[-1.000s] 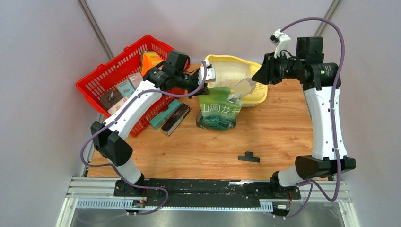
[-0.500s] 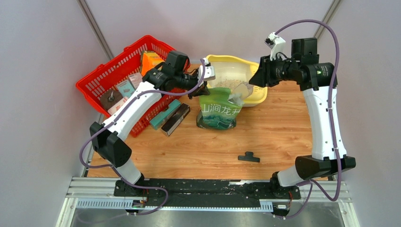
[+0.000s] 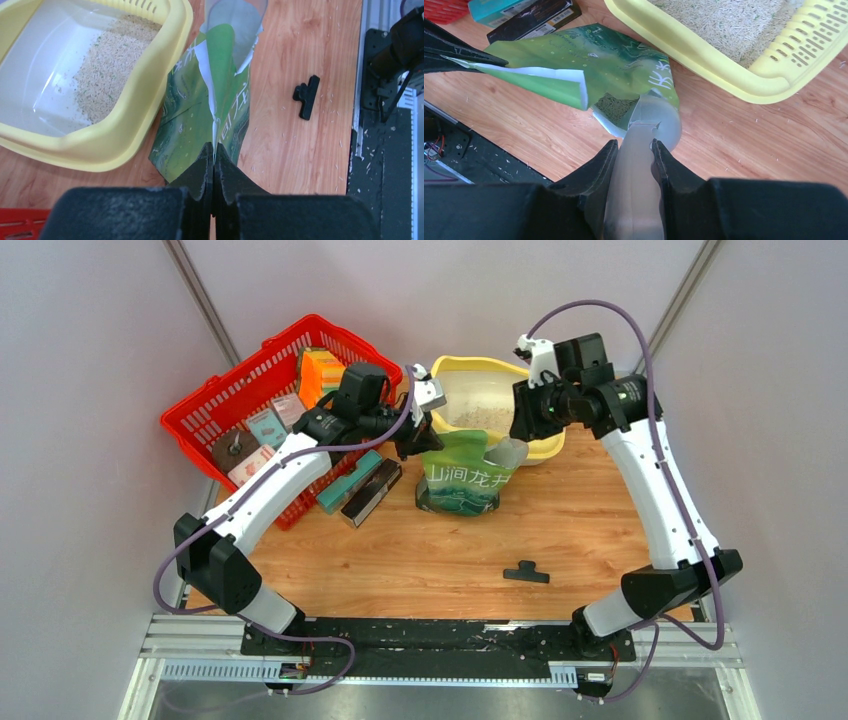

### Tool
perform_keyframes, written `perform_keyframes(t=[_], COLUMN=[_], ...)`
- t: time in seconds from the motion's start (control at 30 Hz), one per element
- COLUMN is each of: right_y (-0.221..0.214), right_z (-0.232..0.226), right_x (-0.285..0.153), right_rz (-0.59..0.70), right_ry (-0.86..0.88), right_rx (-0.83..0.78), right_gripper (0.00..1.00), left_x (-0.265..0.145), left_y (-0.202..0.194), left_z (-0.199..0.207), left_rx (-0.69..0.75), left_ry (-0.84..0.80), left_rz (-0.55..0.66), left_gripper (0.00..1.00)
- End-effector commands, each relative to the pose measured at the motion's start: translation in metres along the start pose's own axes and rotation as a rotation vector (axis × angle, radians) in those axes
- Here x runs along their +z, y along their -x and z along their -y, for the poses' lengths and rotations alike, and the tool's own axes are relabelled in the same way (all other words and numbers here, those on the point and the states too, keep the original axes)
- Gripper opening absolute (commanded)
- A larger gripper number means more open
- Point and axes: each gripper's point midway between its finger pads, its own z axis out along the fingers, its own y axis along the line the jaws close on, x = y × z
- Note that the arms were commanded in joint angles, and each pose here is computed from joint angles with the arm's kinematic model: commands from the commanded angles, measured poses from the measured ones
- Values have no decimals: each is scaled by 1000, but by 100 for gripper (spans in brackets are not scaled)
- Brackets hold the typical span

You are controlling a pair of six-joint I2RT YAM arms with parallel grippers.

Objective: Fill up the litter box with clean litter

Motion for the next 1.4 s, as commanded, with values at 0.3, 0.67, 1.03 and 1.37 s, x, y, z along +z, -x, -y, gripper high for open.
perform_keyframes(t=[0.3,0.67,1.03,1.37], right_y=[33,-18,-20,-86], right_z=[5,3,27,29], right_x=[28,62,64,100], right_rz=[64,-27,131,-79], right_ry=[-192,-199,-208,-231], right_rx=[184,239,292,246], right_gripper=[0,0,0,0], left_x=[-26,-30,-23,-19], left_y=[84,82,58,84], left_z=[3,6,11,11], left_rx=[7,-13,19,-37], left_ry=[70,92,47,32], left_rz=[267,314,222,318], left_gripper=[0,0,0,0])
